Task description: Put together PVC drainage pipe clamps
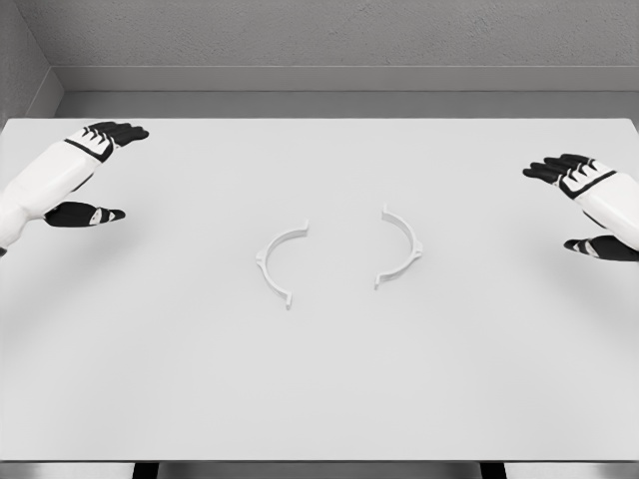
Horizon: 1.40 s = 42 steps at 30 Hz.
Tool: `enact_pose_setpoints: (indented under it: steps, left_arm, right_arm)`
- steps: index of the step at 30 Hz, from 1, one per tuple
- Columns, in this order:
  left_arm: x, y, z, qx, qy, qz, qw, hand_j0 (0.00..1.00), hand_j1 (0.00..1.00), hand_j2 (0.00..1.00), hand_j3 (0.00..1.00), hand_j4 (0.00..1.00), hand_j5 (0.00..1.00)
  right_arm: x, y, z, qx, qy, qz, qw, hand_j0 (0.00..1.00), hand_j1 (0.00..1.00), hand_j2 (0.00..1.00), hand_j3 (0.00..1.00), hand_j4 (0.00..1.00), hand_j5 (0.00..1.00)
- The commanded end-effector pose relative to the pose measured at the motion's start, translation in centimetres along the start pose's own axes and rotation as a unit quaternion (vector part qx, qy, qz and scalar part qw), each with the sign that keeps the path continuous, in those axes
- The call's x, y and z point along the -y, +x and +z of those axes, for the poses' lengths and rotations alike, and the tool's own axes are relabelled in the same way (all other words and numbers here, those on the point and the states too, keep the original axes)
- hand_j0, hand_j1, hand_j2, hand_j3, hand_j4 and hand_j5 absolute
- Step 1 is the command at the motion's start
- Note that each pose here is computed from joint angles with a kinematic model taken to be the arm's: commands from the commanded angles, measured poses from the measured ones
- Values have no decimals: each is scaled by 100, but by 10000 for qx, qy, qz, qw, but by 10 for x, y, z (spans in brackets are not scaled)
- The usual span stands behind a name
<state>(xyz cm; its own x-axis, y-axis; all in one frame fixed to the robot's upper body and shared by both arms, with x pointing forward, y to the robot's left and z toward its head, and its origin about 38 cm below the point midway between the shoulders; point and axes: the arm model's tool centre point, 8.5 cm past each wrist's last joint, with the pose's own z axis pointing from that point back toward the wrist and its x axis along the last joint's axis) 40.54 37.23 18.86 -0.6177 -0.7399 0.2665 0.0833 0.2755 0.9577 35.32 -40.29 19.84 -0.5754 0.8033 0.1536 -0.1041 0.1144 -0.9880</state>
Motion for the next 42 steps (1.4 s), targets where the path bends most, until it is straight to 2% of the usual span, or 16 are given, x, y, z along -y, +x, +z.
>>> enact_pose_setpoints:
  steps: [1,5,6,7,8,9,11,13,14,17,19,23,25,28,35,42]
  left_arm:
    - [-1,0,0,5,15,21,10000,100,100,100,100,100,100]
    - [2,2,-2,21,34,52,10000,100,100,100,100,100,100]
    - [4,3,-3,35,32,76,10000,100,100,100,100,100,100]
    - [10,6,-5,80,-16,127,9999,100,100,100,100,100,100]
    - [18,15,-12,207,-52,189,9996,100,100,100,100,100,100]
    - [20,20,-15,291,-68,130,9995,100,100,100,100,100,100]
    - [26,25,-20,365,-110,138,9992,100,100,100,100,100,100]
    - [27,27,-21,390,-128,143,9991,100,100,100,100,100,100]
    - [27,27,-21,393,-131,125,9991,100,100,100,100,100,100]
    - [34,33,-27,470,-153,149,9987,100,100,100,100,100,100]
    - [37,35,-30,505,-173,109,9985,100,100,100,100,100,100]
    - [40,39,-33,544,-196,60,9983,100,100,100,100,100,100]
    - [38,38,-35,551,-182,35,9983,100,100,100,100,100,100]
    - [46,45,-42,631,-202,14,9978,100,100,100,100,100,100]
    - [60,56,-49,827,-437,46,9956,100,100,100,100,100,100]
    - [71,66,-55,926,-429,186,9946,100,100,100,100,100,100]
  right_arm:
    - [0,0,0,9,-25,-40,10000,100,100,100,100,100,100]
    - [-3,6,-10,119,-67,-106,9999,100,100,100,100,100,100]
    - [-8,10,-22,242,317,-88,9992,100,100,100,100,100,100]
    - [-16,13,-35,280,551,-199,9979,100,100,100,100,100,100]
    - [-32,24,-59,360,804,-201,9959,100,100,100,100,100,100]
    - [-34,29,-72,370,909,-27,9952,100,100,100,100,100,100]
    - [-30,37,-83,509,883,70,9948,100,100,100,100,100,100]
    - [-33,46,-97,711,1001,123,9924,100,100,100,100,100,100]
    - [-29,41,-101,664,991,145,9927,100,100,100,100,100,100]
    - [-30,41,-107,637,1056,319,9919,100,100,100,100,100,100]
    - [-39,35,-109,534,1134,237,9918,100,100,100,100,100,100]
    - [-50,46,-123,644,1056,-15,9923,100,100,100,100,100,100]
    - [-55,48,-130,654,1020,-143,9925,100,100,100,100,100,100]
    - [-60,48,-138,645,1005,-287,9924,100,100,100,100,100,100]
    - [-71,45,-150,579,1033,-555,9914,100,100,100,100,100,100]
    - [-75,46,-158,632,1143,-562,9898,100,100,100,100,100,100]
